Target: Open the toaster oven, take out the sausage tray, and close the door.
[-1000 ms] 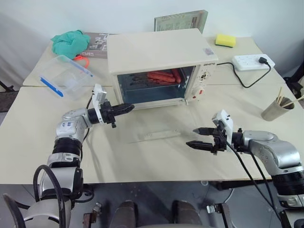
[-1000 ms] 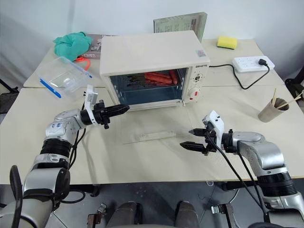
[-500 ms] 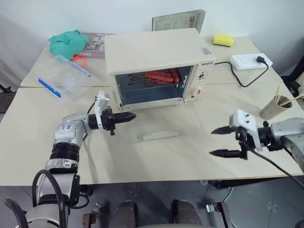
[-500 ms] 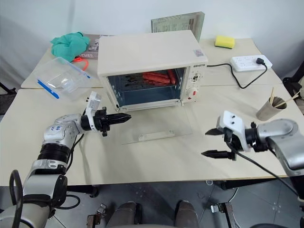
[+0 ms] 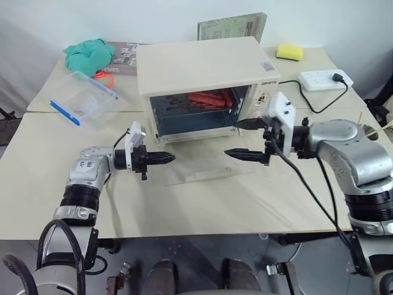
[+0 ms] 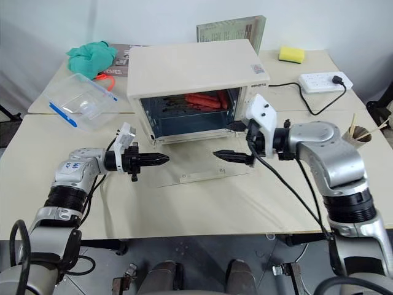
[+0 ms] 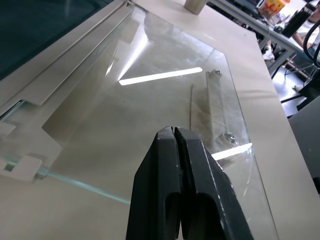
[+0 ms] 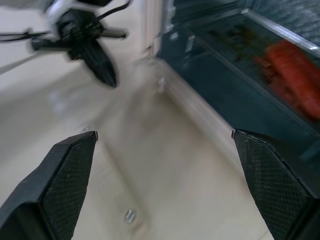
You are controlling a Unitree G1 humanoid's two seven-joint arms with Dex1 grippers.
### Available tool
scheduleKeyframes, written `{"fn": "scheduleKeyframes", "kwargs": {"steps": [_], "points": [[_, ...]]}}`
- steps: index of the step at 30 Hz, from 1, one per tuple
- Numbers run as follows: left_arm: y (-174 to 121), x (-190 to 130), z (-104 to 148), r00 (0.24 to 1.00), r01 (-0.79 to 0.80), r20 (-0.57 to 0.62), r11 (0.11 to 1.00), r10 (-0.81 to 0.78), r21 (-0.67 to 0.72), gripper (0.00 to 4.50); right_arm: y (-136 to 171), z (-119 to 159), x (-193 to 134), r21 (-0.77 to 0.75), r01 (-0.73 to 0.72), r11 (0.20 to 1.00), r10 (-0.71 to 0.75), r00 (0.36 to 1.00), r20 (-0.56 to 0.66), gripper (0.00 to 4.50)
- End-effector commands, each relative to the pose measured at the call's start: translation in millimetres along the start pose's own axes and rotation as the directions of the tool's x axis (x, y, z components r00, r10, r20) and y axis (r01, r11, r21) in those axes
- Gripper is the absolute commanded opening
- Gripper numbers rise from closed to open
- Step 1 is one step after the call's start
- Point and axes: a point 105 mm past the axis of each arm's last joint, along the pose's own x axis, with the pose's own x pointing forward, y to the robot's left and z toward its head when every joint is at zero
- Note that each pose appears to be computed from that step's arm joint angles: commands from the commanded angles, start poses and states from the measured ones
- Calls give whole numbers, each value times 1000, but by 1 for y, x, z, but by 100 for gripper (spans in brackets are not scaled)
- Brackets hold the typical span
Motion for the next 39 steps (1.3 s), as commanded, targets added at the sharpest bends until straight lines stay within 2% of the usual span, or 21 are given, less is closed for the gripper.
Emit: {"fn": "scheduleKeyframes", "kwargs": {"steps": [1,3,12,17,22,25,30,32,37,38,39], "points": [[2,-5,1,999,-37,4,999,37,16,6,-10,-3,20,22,93,995,-93,995,-30,450],[2,-7,5,998,-51,34,999,50,17,6,-19,-4,32,27,171,985,-171,985,-14,450],[-7,-13,8,993,-77,88,997,77,1,6,-31,12,69,84,302,949,-309,947,86,450],[-15,-19,9,990,-89,107,996,89,2,6,-32,15,74,-181,334,925,-328,943,59,450],[-26,-32,24,964,-135,237,990,120,45,6,-18,21,78,-170,286,943,-274,957,91,450],[-34,-39,26,964,-134,231,991,130,4,63,-14,19,80,-230,266,936,-254,964,80,450],[-42,-54,31,945,-172,287,984,154,39,216,-9,29,89,-310,261,914,-243,965,93,450],[-45,-62,30,935,-187,314,981,164,45,277,-7,26,99,-423,257,869,-257,965,57,450],[-55,-69,30,931,-158,339,987,136,36,425,-13,29,117,-552,281,785,-301,952,58,450],[-56,-69,28,932,-159,336,987,138,38,446,-13,31,120,-579,277,767,-299,952,59,450],[-57,-70,27,932,-159,334,987,138,36,446,-13,31,123,-597,274,754,-298,953,61,450]]}}
